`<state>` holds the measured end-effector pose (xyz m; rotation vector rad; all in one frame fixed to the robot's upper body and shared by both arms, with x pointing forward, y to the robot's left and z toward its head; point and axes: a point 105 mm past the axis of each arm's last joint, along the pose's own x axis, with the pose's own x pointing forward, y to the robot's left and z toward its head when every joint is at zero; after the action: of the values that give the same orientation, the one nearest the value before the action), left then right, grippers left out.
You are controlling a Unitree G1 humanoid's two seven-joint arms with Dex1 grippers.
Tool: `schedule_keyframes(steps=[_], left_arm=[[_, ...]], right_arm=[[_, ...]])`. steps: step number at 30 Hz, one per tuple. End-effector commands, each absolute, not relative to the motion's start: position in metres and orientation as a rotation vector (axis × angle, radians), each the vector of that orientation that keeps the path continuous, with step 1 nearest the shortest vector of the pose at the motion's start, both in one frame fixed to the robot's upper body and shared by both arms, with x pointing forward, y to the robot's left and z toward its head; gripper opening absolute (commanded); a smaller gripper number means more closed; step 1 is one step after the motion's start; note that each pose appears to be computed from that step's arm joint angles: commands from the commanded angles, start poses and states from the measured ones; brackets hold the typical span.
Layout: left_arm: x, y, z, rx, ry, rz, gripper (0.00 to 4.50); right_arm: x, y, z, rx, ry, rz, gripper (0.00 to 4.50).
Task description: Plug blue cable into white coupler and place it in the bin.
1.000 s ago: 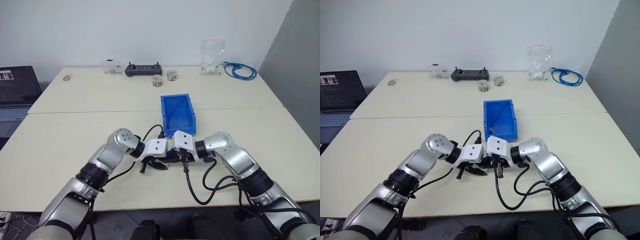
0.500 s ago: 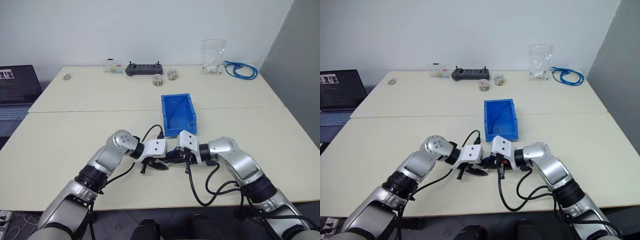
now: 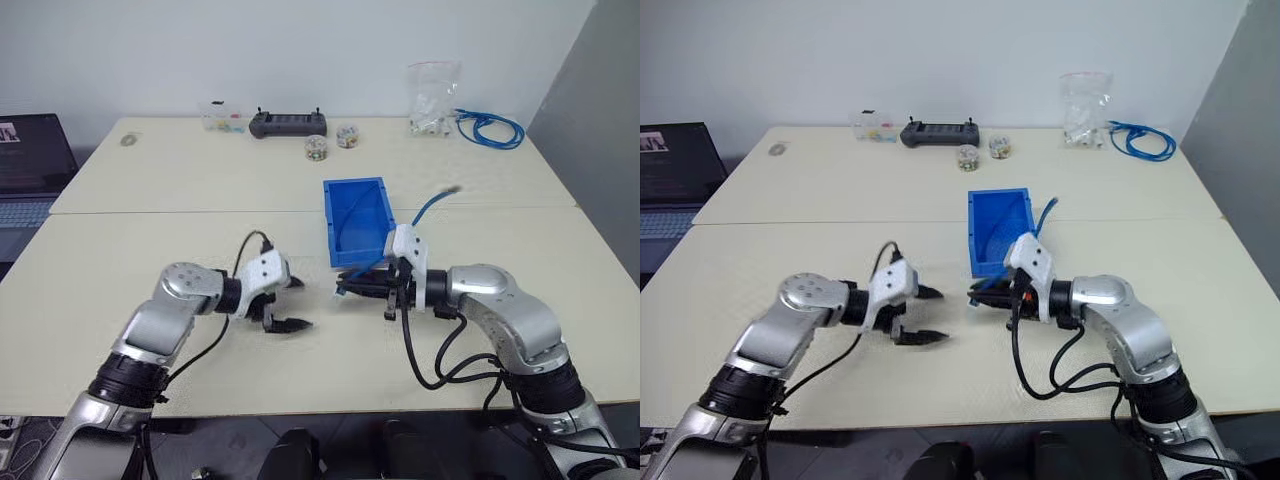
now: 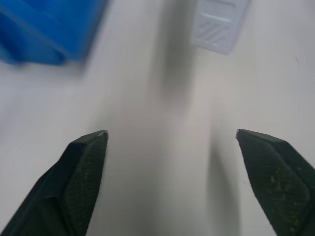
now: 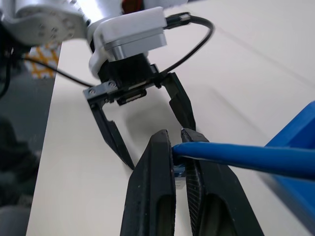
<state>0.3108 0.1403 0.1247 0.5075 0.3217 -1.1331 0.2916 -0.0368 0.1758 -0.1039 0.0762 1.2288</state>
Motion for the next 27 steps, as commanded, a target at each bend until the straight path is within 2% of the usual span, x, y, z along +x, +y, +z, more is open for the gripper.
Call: schedule_keyframes(steps=[1,6,10,12,16,19,23,27], left_arm=[[0.320,0.135,0.171,0.500,0.160,-0.980,4.50],[0.324,0.116,0.199,0.504,0.078,-0.947,4.50],[0.329,0.105,0.207,0.491,0.059,-0.958,4.50],[0.331,0.101,0.208,0.499,0.061,-0.963,4.50],[0.332,0.097,0.206,0.505,0.074,-0.988,4.50],[0.332,0.096,0.205,0.507,0.080,-0.995,4.50],[0.333,0.106,0.203,0.482,0.107,-0.970,4.50],[0.337,0.118,0.202,0.455,0.122,-0.923,4.50]], right_arm=[[0.307,-0.048,0.222,0.031,-0.052,1.113,0.02],[0.351,-0.067,0.249,0.121,-0.077,0.967,0.02],[0.377,-0.069,0.244,0.113,-0.014,0.930,0.02],[0.386,-0.068,0.234,0.062,0.043,0.934,0.73],[0.407,-0.085,0.209,-0.079,0.154,0.904,1.62],[0.410,-0.101,0.204,-0.146,0.196,0.912,2.34],[0.393,-0.127,0.210,-0.222,0.255,0.990,3.23],[0.370,-0.148,0.201,-0.373,0.313,1.064,4.19]])
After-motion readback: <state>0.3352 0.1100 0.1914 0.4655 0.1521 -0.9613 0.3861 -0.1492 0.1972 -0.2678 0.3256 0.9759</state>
